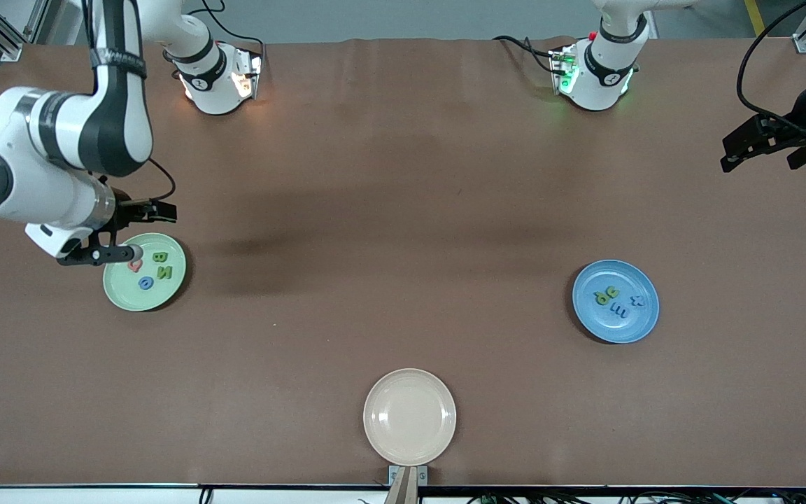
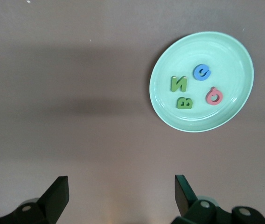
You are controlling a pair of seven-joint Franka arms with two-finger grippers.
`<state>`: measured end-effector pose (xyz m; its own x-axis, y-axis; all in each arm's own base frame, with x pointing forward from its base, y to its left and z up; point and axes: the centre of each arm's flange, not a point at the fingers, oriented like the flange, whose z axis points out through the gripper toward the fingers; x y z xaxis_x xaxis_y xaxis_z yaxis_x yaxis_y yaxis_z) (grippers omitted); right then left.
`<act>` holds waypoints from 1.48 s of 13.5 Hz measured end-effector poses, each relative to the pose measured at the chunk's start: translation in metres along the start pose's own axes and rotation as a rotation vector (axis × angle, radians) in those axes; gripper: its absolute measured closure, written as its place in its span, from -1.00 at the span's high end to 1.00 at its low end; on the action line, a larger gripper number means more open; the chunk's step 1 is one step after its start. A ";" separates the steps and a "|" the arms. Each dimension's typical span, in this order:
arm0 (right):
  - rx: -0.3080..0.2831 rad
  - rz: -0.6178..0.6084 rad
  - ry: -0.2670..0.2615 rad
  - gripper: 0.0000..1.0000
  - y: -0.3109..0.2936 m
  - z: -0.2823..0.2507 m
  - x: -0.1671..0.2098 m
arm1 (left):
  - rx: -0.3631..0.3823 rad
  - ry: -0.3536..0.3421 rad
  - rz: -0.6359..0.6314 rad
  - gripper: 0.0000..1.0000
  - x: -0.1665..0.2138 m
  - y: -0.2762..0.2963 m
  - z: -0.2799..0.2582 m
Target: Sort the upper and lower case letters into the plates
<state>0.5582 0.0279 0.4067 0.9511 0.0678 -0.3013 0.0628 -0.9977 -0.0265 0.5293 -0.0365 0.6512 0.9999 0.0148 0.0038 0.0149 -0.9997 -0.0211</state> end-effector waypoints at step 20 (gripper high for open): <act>-0.010 0.004 0.292 0.98 0.024 -0.196 -0.099 | 0.000 0.000 0.002 1.00 0.000 0.001 0.000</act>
<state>0.5251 -0.0042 0.6229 0.9981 0.0608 -0.0138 0.0605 -0.9980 -0.0162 0.5292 -0.0373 0.6510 0.9999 0.0127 0.0034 0.0128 -0.9997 -0.0212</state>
